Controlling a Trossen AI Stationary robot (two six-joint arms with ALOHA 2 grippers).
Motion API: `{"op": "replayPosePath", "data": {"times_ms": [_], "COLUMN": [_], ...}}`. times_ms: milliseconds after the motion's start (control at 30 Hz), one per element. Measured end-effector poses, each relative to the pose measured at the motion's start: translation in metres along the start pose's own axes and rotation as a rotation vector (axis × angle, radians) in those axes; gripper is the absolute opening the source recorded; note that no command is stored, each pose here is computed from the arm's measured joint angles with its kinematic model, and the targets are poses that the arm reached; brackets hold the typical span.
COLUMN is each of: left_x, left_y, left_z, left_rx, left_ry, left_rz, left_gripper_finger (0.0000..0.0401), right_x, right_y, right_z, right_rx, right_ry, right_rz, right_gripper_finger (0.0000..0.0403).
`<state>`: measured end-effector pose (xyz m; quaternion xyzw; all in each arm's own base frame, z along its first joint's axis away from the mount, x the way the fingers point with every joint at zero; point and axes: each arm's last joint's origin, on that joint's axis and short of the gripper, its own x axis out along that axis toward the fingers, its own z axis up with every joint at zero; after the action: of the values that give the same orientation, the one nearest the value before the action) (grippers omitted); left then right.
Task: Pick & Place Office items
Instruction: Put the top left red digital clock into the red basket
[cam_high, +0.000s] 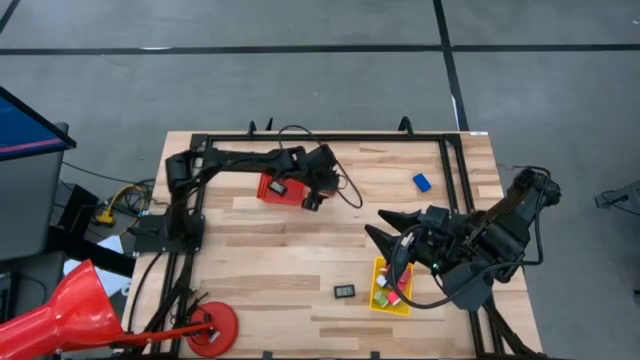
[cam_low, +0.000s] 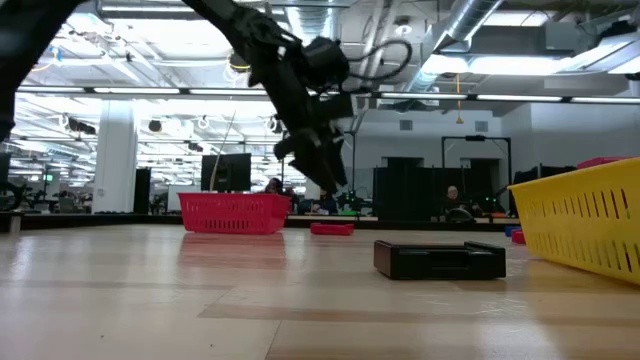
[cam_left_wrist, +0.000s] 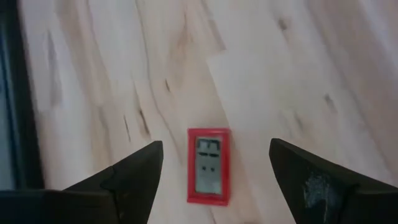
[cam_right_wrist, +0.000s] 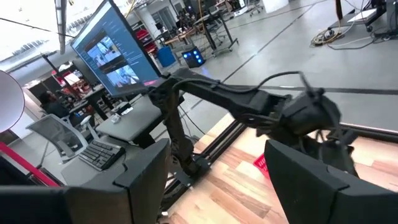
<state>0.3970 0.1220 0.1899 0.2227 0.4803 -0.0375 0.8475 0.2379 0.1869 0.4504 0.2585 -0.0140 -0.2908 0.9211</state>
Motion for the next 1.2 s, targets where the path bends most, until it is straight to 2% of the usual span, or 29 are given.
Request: {"op": "replayPosePath", "data": {"times_ms": [300, 567, 767, 1100, 1200], "left_x": [0.027, 0.034, 0.039, 0.025, 0.02], "left_y": [0.022, 0.019, 0.018, 0.031, 0.037], "left_z": [-0.012, -0.016, -0.016, -0.007, -0.007], "left_rx": [-0.055, -0.051, -0.052, -0.199, -0.267], "left_ry": [0.098, 0.099, 0.097, 0.108, 0.082], "left_rz": [-0.106, -0.163, -0.156, -0.164, -0.21], "left_gripper_finger": [0.0289, 0.0289, 0.0289, 0.0289, 0.0285], "right_x": [0.0, 0.0, 0.0, 0.0, 0.0], "right_y": [0.0, 0.0, 0.0, 0.0, 0.0], "right_z": [0.0, 0.0, 0.0, 0.0, 0.0], "right_rx": [0.003, 0.003, 0.001, 0.004, 0.004], "right_ry": [0.0, 0.001, 0.001, 0.004, 0.004], "right_rz": [0.0, 0.0, 0.0, 0.003, 0.003], "right_gripper_finger": [0.0256, 0.0256, 0.0256, 0.0256, 0.0256]}}
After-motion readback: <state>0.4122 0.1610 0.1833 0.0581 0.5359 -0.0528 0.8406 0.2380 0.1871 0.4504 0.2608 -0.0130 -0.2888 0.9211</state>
